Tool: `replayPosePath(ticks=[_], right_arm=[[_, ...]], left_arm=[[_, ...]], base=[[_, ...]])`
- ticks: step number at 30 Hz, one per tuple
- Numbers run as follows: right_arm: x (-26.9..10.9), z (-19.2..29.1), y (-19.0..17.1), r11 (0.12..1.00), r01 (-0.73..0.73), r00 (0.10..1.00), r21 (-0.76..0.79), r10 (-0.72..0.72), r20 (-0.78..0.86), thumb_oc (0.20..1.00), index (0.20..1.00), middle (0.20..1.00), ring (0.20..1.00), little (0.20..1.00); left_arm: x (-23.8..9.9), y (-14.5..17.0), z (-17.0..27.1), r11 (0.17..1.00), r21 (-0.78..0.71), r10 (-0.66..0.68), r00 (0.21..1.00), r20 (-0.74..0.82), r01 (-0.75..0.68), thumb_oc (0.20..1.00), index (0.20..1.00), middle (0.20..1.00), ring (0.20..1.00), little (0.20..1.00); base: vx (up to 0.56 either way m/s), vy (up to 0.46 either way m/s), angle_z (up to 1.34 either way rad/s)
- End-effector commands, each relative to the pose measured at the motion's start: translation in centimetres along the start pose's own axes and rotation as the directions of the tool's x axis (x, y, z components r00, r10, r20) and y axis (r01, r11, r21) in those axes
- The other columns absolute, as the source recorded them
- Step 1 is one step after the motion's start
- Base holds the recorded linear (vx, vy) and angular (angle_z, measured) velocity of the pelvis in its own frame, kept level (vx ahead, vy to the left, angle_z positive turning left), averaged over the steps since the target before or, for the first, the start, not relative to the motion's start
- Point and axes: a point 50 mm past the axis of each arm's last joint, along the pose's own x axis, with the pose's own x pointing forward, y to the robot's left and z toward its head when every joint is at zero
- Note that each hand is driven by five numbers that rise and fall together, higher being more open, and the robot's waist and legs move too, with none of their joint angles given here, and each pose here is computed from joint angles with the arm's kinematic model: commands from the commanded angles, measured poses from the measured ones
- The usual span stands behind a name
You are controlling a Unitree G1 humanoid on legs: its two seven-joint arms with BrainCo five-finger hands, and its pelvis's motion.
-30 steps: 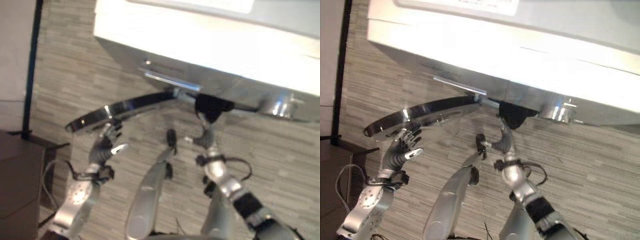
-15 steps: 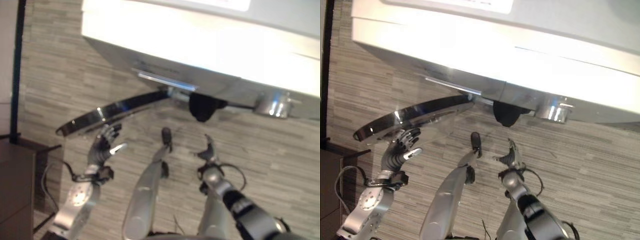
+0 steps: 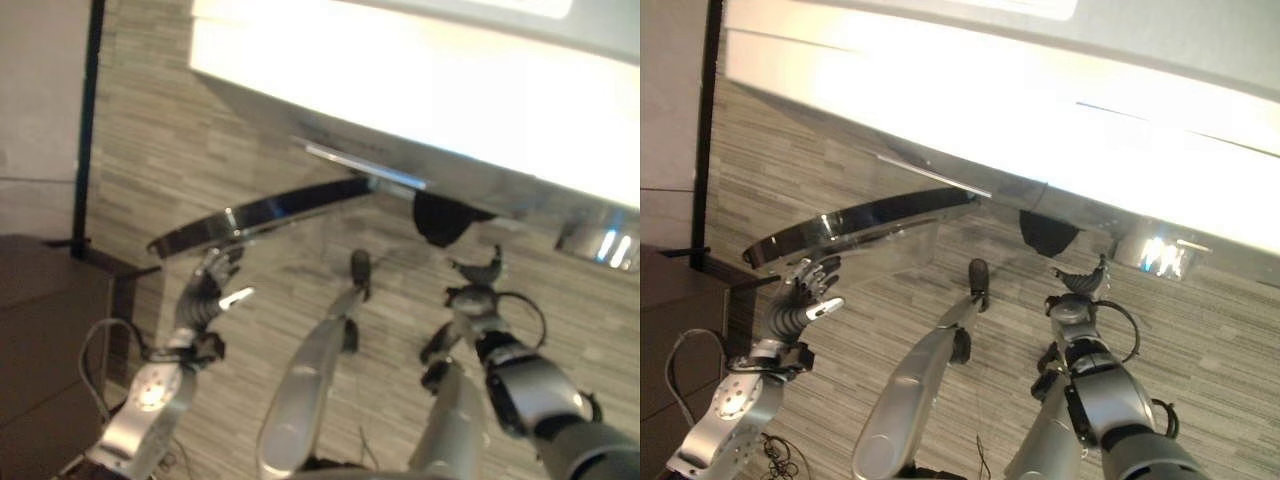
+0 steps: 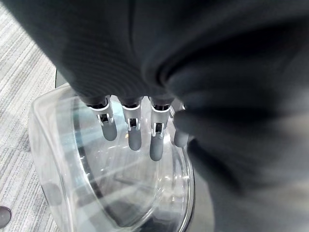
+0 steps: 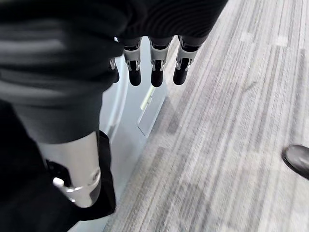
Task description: Grab the laundry basket,head to the washer,open it,put in the laundry and shut it.
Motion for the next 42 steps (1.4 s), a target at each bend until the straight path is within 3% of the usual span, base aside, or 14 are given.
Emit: replayPosePath(ticks=[1,12,22,30,34,35,36,38,39,40,42], right_arm=[[0.6,-0.8,-1.5,0.997,0.047,0.998,0.062,-0.044,-0.046,1.000,1.000,1.000,1.000,1.000],[2.4,3.0,-3.7,0.979,0.096,0.995,0.180,-0.098,0.006,1.000,1.000,1.000,1.000,1.000],[4.0,9.3,-7.1,0.924,0.152,0.973,0.352,-0.203,0.112,1.000,1.000,1.000,1.000,1.000],[4.3,11.6,-8.1,0.816,0.120,0.979,0.566,-0.193,0.071,1.000,1.000,1.000,1.000,1.000],[3.9,12.5,-6.8,0.751,0.066,0.987,0.657,-0.146,0.067,1.000,1.000,1.000,1.000,1.000],[3.8,12.9,-6.4,0.736,0.049,0.988,0.675,-0.133,0.073,0.878,0.878,0.878,0.878,0.878],[3.8,12.9,-6.4,0.734,0.048,0.989,0.677,-0.132,0.073,0.576,0.576,0.576,0.576,0.576],[3.3,13.8,-5.3,0.721,0.003,0.990,0.693,-0.099,0.099,0.423,0.423,0.423,0.423,0.423],[3.3,13.8,-5.3,0.720,0.002,0.990,0.694,-0.098,0.099,0.423,0.423,0.423,0.423,0.423],[2.9,14.4,-4.5,0.720,-0.028,0.990,0.693,-0.076,0.119,0.200,0.200,0.200,0.200,0.200],[2.6,14.9,-3.8,0.719,-0.062,0.988,0.693,-0.056,0.145,0.200,0.200,0.200,0.200,0.200]], left_arm=[[-0.1,-1.0,1.2,0.998,-0.051,-0.043,0.997,0.063,0.047,1.000,1.000,1.000,1.000,1.000],[-0.2,-1.1,1.2,0.996,-0.070,-0.059,0.996,0.061,0.063,1.000,1.000,1.000,1.000,1.000],[-0.1,-1.3,1.5,0.992,-0.091,-0.076,0.995,0.070,0.082,1.000,1.000,1.000,1.000,1.000],[-0.1,-1.3,1.5,0.989,-0.107,-0.094,0.994,0.061,0.100,1.000,1.000,1.000,1.000,1.000],[-0.1,-1.4,1.7,0.987,-0.118,-0.101,0.993,0.068,0.109,1.000,1.000,1.000,1.000,1.000],[-0.1,-1.4,1.7,0.986,-0.124,-0.102,0.992,0.067,0.110,1.000,1.000,1.000,1.000,1.000],[0.0,-1.4,1.7,0.986,-0.123,-0.102,0.992,0.068,0.110,1.000,1.000,1.000,1.000,1.000],[0.0,-1.5,1.7,0.984,-0.128,-0.113,0.991,0.067,0.121,1.000,1.000,1.000,1.000,1.000],[0.0,-1.5,1.7,0.985,-0.128,-0.112,0.991,0.068,0.120,1.000,1.000,1.000,1.000,1.000],[0.0,-1.6,1.7,0.984,-0.128,-0.116,0.991,0.070,0.124,1.000,1.000,1.000,1.000,1.000],[0.1,-1.6,1.8,0.983,-0.128,-0.120,0.990,0.075,0.129,1.000,1.000,1.000,1.000,1.000]], base=[[0.04,0.008,0.06],[0.02,-0.004,0.03],[0.01,0.000,0.01],[0.00,0.000,0.01],[0.00,-0.006,0.06],[0.00,-0.014,0.03],[0.00,-0.009,0.04],[0.00,-0.007,0.03],[0.00,0.000,0.00],[0.00,0.000,0.00],[0.00,0.000,0.00]])
